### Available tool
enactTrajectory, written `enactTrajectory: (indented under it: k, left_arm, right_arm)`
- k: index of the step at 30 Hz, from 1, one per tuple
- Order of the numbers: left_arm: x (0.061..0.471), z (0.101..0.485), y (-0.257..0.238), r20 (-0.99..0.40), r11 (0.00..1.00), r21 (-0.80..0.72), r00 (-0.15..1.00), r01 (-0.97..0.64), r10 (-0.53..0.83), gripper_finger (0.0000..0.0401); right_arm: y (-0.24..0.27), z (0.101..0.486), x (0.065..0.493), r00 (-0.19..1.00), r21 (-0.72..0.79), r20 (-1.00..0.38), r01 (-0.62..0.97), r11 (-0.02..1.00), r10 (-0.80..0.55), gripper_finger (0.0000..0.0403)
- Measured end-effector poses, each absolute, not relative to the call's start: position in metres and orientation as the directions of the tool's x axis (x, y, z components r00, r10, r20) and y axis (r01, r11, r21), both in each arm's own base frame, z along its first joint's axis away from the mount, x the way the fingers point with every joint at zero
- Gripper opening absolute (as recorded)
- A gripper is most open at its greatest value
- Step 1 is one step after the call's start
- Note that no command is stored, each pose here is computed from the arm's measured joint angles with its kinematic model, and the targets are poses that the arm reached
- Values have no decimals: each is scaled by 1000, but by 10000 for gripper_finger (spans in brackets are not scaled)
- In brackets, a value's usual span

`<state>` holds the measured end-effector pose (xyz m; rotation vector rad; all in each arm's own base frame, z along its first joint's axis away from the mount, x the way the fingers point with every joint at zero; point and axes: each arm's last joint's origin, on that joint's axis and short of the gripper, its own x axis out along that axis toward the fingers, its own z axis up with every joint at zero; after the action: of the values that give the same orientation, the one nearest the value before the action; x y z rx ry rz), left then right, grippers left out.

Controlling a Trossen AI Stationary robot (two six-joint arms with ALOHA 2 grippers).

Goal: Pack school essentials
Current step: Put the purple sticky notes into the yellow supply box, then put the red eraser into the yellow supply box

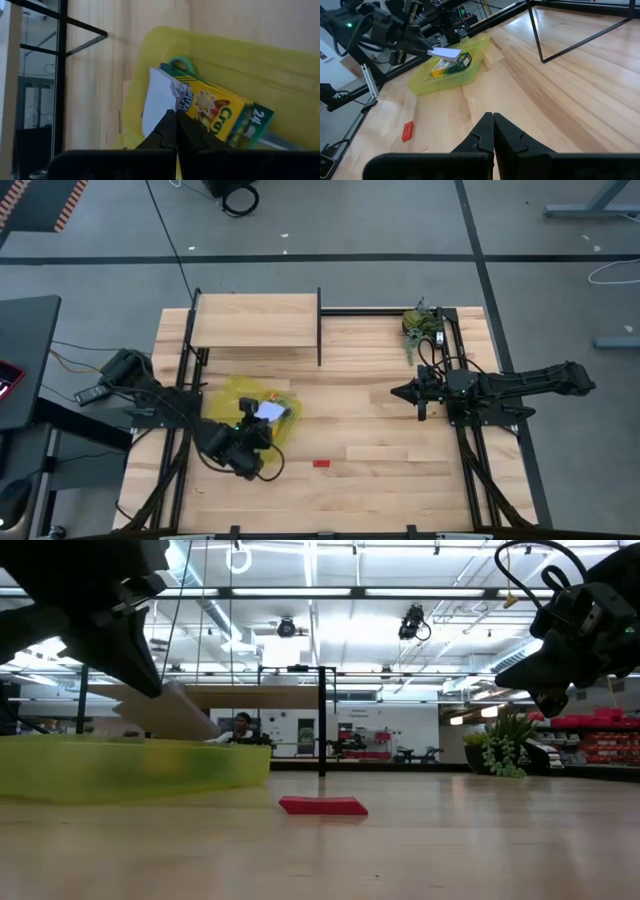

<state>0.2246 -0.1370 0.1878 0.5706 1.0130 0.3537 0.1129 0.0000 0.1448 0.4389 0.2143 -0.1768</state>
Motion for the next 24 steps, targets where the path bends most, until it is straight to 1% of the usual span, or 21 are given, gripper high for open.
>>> enactTrajectory:
  k: [6,10,14,19,24]
  left_arm:
    - [222,186,-138,-702,809,588,485,-20,522,1]
    - [225,185,-135,-739,842,539,460,-35,492,15]
    - [225,184,-136,-761,858,512,448,-27,468,45]
    - [225,184,-136,-762,862,505,450,-37,465,93]
    - [228,185,-142,-757,883,466,494,-52,428,132]
  right_arm:
    - [0,145,113,962,401,-243,215,891,-123,10]
    - [0,145,113,962,401,-243,215,891,-123,10]
    - [0,145,113,962,401,-243,215,891,-123,10]
    - [0,145,113,962,401,-243,215,891,-123,10]
    - [0,145,113,962,401,-243,215,891,-123,10]
